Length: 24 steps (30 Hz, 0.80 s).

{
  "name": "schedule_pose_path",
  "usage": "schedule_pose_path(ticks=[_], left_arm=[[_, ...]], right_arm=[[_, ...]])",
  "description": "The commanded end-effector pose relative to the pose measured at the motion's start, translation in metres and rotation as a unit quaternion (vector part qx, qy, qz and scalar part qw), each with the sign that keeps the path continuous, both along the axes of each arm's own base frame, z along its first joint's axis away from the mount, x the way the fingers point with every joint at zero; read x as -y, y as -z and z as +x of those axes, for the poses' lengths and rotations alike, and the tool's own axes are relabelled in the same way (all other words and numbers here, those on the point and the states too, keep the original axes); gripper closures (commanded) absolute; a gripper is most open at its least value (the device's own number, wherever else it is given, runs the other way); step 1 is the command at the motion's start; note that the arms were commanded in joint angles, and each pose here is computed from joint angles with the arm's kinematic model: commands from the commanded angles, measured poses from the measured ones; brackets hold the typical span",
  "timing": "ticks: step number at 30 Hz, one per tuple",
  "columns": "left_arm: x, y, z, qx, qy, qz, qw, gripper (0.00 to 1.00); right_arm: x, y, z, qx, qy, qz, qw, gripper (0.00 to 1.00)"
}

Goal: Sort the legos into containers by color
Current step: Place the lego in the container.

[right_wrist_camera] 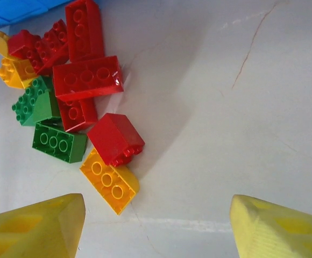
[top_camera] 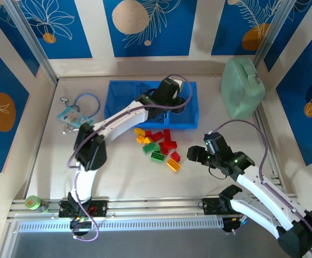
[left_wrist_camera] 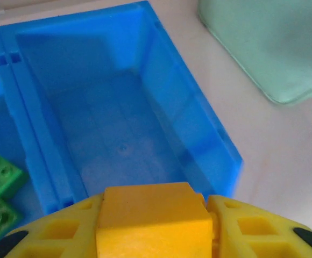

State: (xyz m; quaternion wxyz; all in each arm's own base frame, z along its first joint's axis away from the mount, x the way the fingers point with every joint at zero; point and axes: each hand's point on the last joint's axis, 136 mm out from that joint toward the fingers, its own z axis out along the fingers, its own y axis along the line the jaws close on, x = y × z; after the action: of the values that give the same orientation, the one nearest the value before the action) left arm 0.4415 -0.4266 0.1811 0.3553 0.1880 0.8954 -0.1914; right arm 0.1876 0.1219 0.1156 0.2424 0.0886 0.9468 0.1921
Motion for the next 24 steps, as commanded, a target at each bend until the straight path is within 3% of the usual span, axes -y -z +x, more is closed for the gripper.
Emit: schedule_pose_path(ticks=[1, 5, 8, 9, 14, 18, 21, 24], left_arm=[[-0.002, 0.011, 0.005, -0.012, 0.011, 0.036, 0.999, 0.62], [0.000, 0.007, 0.013, 0.008, 0.017, 0.037, 0.999, 0.56], [-0.002, -0.008, 0.015, 0.016, 0.019, 0.036, 0.999, 0.27], [-0.003, -0.017, 0.013, 0.022, 0.022, 0.035, 0.999, 0.23], [-0.009, -0.081, -0.011, 0.078, 0.041, 0.019, 0.996, 0.21], [-0.022, -0.133, -0.050, 0.137, 0.060, -0.021, 0.989, 0.21], [-0.043, -0.150, -0.080, 0.161, 0.066, -0.060, 0.983, 0.21], [-0.068, -0.142, -0.106, 0.160, 0.064, -0.080, 0.982, 0.21]], right_arm=[[0.003, -0.001, -0.007, -0.007, 0.006, -0.006, 1.000, 0.28], [0.003, 0.000, -0.008, -0.004, 0.004, -0.008, 1.000, 0.28], [0.001, 0.001, -0.008, -0.003, -0.001, -0.007, 1.000, 0.28], [-0.001, 0.001, -0.008, -0.001, -0.006, -0.007, 1.000, 0.27], [-0.008, -0.001, -0.009, 0.005, -0.040, -0.022, 0.999, 0.24], [-0.022, -0.001, -0.013, 0.004, -0.091, -0.036, 0.995, 0.24], [-0.035, 0.004, -0.017, -0.007, -0.132, -0.055, 0.990, 0.23], [-0.050, 0.013, -0.020, -0.019, -0.171, -0.075, 0.982, 0.23]])
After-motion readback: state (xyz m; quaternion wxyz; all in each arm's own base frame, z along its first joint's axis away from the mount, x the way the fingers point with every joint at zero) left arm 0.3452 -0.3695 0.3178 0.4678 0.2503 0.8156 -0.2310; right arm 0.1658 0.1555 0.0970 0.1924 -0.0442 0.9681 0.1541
